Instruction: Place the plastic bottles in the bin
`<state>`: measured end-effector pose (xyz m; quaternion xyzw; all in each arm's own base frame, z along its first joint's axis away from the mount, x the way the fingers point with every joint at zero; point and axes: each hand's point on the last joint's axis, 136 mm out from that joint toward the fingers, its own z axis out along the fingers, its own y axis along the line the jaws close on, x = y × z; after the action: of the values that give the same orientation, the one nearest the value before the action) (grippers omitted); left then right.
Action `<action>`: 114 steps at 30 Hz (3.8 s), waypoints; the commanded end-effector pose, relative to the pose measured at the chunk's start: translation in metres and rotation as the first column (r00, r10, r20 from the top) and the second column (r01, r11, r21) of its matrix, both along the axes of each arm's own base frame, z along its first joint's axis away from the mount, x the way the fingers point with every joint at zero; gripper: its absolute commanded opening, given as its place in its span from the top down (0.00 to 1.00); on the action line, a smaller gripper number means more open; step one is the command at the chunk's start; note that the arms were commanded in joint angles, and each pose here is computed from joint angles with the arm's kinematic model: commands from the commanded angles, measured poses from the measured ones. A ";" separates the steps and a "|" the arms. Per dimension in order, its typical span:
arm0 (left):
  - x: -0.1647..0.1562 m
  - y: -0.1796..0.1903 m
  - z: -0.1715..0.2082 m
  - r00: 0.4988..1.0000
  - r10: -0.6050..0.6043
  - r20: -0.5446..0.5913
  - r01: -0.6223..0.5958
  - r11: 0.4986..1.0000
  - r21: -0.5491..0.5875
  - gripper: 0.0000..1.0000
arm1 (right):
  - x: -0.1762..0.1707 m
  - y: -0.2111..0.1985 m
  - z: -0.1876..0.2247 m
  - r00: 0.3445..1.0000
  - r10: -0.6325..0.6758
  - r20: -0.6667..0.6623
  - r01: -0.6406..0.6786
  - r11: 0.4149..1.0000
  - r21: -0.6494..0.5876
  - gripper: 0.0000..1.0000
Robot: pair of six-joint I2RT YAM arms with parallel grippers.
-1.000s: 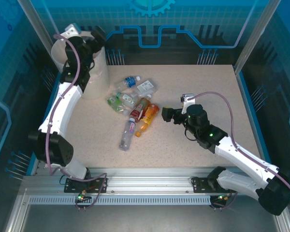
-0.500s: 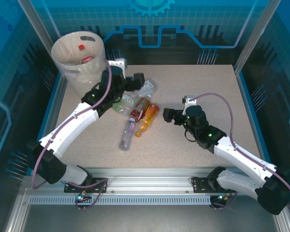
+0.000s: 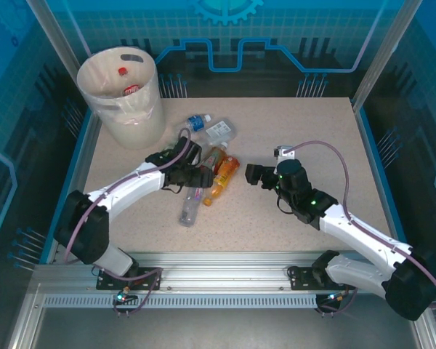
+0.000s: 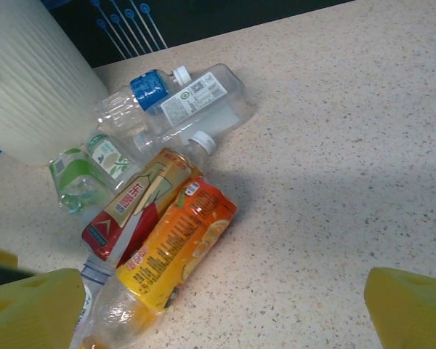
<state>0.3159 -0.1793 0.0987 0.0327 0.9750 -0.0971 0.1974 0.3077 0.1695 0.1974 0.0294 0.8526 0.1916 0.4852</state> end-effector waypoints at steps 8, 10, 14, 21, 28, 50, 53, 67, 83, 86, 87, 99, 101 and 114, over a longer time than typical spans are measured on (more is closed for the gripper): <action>-0.027 0.002 -0.063 0.982 -0.065 -0.178 0.074 0.996 0.041 0.24 | -0.006 -0.026 0.000 0.995 -0.098 0.028 0.097 0.994 0.057 0.00; -0.026 0.004 -0.071 0.981 -0.056 -0.186 0.068 0.996 0.060 0.25 | -0.007 -0.026 0.001 0.995 -0.092 0.034 0.090 0.994 0.058 0.00; -0.023 0.004 -0.080 0.982 -0.036 -0.187 0.048 0.997 0.062 0.27 | -0.009 -0.024 0.001 0.996 -0.070 0.049 0.067 0.996 0.059 0.00; -0.023 -0.003 -0.088 0.981 -0.015 -0.195 0.021 0.999 0.028 0.29 | -0.008 -0.007 0.002 0.998 0.029 0.064 -0.032 0.998 0.054 0.00; -0.028 0.003 -0.094 0.982 0.008 -0.186 -0.001 0.999 0.037 0.35 | -0.006 0.013 0.001 0.986 0.151 0.073 -0.152 0.988 0.004 0.00; -0.007 0.019 -0.025 0.983 0.185 0.012 -0.178 0.960 -0.218 0.47 | -0.007 0.040 0.028 0.957 0.275 0.090 -0.280 0.959 0.040 0.00; 0.007 0.014 0.012 0.977 0.193 0.093 -0.159 0.944 -0.288 0.47 | -0.005 0.042 0.030 0.955 0.277 0.104 -0.284 0.958 0.052 0.00; 0.107 0.056 0.191 0.710 0.510 0.485 -0.136 0.776 -0.616 0.47 | 0.003 0.046 0.047 0.952 0.265 0.151 -0.277 0.959 0.065 0.00; 0.190 0.158 0.320 0.292 0.688 0.664 -0.175 0.721 -0.670 0.46 | 0.003 0.048 0.056 0.952 0.276 0.132 -0.286 0.956 0.070 0.00; 0.204 0.182 0.333 0.242 0.707 0.664 -0.195 0.706 -0.681 0.46 | 0.000 0.047 0.055 0.953 0.275 0.125 -0.285 0.956 0.068 0.00; 0.208 0.189 0.338 0.227 0.711 0.665 -0.196 0.702 -0.685 0.46 | 0.000 0.046 0.054 0.954 0.275 0.121 -0.284 0.957 0.066 0.00; 0.242 0.254 0.352 0.150 0.740 0.656 -0.278 0.668 -0.690 0.45 | -0.002 0.040 0.047 0.964 0.249 0.094 -0.256 0.964 0.073 0.00; 0.248 0.264 0.344 0.138 0.750 0.647 -0.313 0.653 -0.690 0.45 | -0.002 0.041 0.047 0.963 0.254 0.091 -0.260 0.963 0.072 0.00; 0.297 0.277 0.300 0.225 0.729 0.646 -0.423 0.671 -0.610 0.34 | -0.001 0.043 0.043 0.964 0.260 0.061 -0.264 0.962 0.064 0.00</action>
<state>0.6119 0.0918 0.3865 -0.3321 0.6489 -0.1469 0.6686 0.3025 0.2137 0.2281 -0.0784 0.8316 0.2825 0.4717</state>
